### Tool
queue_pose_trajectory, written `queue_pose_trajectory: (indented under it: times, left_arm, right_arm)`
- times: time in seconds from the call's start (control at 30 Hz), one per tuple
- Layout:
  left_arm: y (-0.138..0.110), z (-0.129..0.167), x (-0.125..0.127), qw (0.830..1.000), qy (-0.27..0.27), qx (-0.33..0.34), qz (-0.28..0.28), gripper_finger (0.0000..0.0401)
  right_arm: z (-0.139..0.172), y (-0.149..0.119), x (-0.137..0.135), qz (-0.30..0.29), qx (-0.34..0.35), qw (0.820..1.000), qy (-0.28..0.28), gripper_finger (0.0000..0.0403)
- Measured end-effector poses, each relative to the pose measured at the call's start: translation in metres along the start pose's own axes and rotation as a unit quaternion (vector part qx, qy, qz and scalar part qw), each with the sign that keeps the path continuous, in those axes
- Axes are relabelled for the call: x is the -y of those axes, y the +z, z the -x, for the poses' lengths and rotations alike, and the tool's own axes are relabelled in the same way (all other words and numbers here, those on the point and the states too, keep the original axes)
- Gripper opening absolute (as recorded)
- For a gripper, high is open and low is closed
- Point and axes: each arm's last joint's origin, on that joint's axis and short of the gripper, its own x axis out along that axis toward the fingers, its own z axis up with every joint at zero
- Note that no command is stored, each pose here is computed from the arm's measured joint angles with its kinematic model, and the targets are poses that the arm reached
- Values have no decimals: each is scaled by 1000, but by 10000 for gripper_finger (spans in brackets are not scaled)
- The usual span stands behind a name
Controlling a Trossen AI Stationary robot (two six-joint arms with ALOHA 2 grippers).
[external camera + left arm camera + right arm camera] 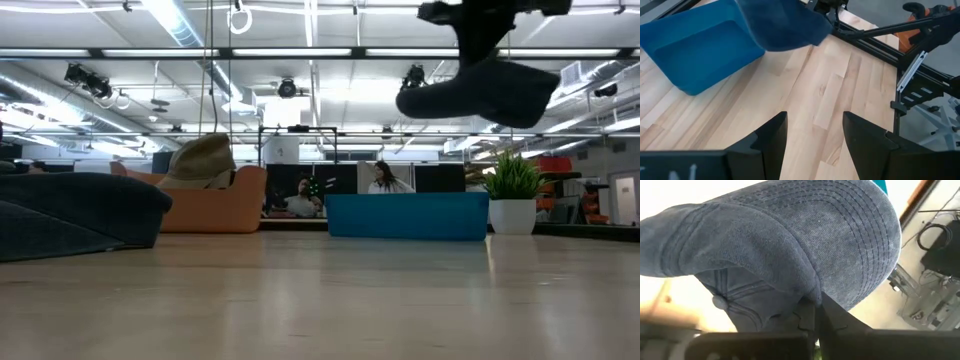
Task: Pick & Place hat
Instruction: Put the bottom blue cap into the blue bin
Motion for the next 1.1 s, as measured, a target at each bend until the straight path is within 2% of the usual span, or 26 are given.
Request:
queue_pose_trajectory:
  times: [0.3, 0.47, 0.57, 0.63, 0.8, 0.97, 1.1]
  left_arm:
    - [0, 0, 0, 1000, 0, 0, -11, 195]
    - [0, 0, 0, 1000, 0, 0, -17, 195]
    - [0, 0, 0, 1000, 0, 0, -17, 195]
    - [0, 0, 0, 1000, 0, 0, -17, 195]
    - [0, 0, 0, 1000, 0, 0, -19, 195]
    - [0, 0, 0, 1000, 0, 0, -19, 195]
    - [0, 0, 0, 1000, 0, 0, -18, 195]
  right_arm:
    - [-16, -19, 40, -17, 17, 999, -24, 1]
    - [-25, -33, 56, -78, 45, 996, 4, 1]
    - [-38, -40, 60, -99, 38, 994, 13, 1]
    - [-51, -42, 61, -83, 32, 996, 8, 1]
    - [-90, -41, 66, -63, 49, 996, -46, 1]
    - [-121, -40, 63, 24, 34, 994, -102, 1]
    - [-139, -48, 65, 15, 12, 990, -139, 1]
